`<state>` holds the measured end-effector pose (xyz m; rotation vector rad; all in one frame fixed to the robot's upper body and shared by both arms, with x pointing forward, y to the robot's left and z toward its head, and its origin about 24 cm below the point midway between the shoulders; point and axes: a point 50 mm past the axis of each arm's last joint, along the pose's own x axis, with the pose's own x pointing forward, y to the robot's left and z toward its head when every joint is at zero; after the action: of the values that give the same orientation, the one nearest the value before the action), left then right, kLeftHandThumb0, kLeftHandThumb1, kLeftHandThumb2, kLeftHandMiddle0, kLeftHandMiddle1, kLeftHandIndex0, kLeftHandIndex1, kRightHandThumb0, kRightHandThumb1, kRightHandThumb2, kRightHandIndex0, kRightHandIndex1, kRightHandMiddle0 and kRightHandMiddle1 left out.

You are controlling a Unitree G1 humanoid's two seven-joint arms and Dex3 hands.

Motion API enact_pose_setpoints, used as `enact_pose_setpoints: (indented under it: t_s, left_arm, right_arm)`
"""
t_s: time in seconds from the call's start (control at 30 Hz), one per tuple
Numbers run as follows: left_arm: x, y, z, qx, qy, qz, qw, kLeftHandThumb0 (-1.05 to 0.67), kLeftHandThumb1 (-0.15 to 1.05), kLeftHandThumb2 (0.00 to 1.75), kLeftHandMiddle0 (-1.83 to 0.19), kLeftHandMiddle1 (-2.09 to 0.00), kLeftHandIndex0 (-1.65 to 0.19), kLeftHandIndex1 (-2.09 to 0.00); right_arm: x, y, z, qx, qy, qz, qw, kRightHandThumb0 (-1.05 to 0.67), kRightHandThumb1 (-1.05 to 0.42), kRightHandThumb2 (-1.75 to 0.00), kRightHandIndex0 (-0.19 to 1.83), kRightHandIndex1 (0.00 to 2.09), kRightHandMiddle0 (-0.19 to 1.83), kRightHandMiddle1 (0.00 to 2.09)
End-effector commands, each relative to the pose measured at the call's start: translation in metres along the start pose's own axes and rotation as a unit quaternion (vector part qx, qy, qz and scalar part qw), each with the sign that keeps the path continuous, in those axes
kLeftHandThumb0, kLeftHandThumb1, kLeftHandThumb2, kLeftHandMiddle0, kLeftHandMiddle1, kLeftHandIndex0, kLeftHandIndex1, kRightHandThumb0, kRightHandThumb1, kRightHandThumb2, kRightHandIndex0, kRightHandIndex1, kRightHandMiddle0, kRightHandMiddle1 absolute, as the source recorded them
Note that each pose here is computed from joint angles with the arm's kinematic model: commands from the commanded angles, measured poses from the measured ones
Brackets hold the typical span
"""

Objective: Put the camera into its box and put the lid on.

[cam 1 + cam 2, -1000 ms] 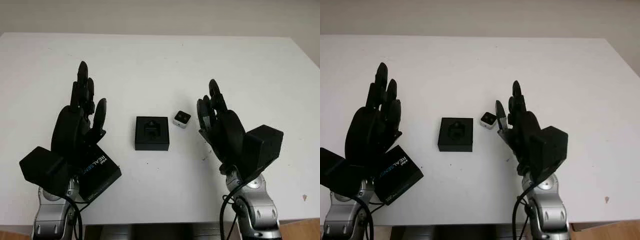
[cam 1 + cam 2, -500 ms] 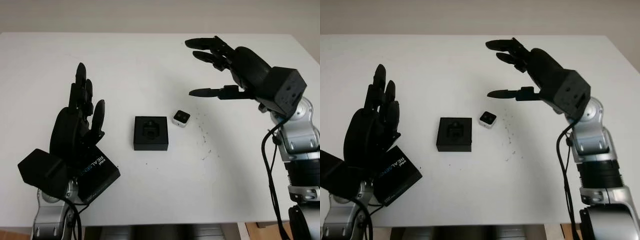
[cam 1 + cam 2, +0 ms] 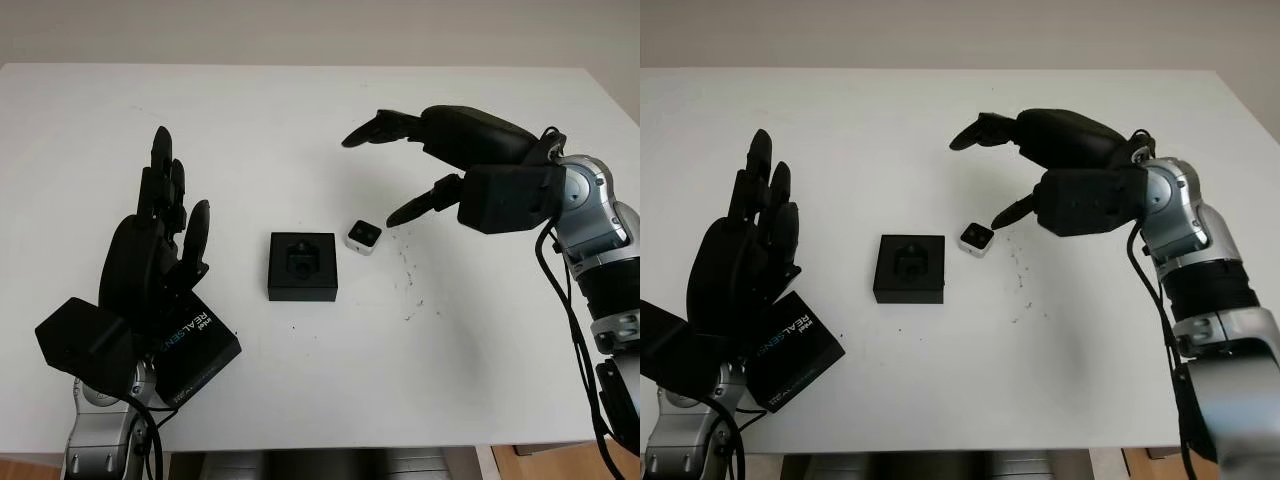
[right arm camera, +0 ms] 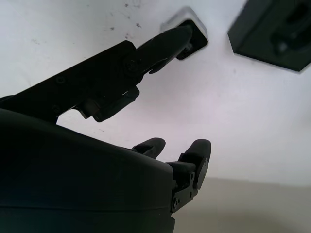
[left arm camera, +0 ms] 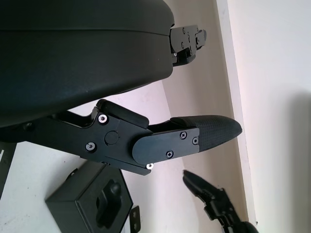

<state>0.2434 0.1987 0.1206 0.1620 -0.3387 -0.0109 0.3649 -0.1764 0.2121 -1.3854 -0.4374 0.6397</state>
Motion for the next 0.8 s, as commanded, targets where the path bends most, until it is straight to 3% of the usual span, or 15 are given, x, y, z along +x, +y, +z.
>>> enact_pose_setpoints:
  t_s: [0.0, 0.37, 0.77]
  left_arm:
    - [-0.002, 0.002, 0.002, 0.002, -0.006, 0.001, 1.000, -0.69, 1.05, 0.58, 0.15, -0.05, 0.15, -0.05]
    - [0.001, 0.001, 0.003, 0.005, -0.005, -0.003, 1.000, -0.70, 1.05, 0.59, 0.16, -0.05, 0.17, -0.05]
    - [0.003, 0.001, 0.004, 0.010, -0.006, -0.007, 1.000, -0.70, 1.05, 0.59, 0.16, -0.05, 0.16, -0.05]
  right_arm:
    - [-0.002, -0.008, 0.000, -0.037, -0.004, 0.005, 0.999, -0.44, -0.78, -0.06, 0.32, 0.24, 0.25, 0.43]
    - [-0.001, 0.008, 0.002, -0.083, -0.039, 0.046, 0.995, -0.34, -0.77, -0.05, 0.40, 0.16, 0.38, 0.25]
    - [0.008, 0.026, 0.000, -0.093, -0.054, 0.033, 0.994, -0.31, -0.77, -0.06, 0.50, 0.18, 0.46, 0.22]
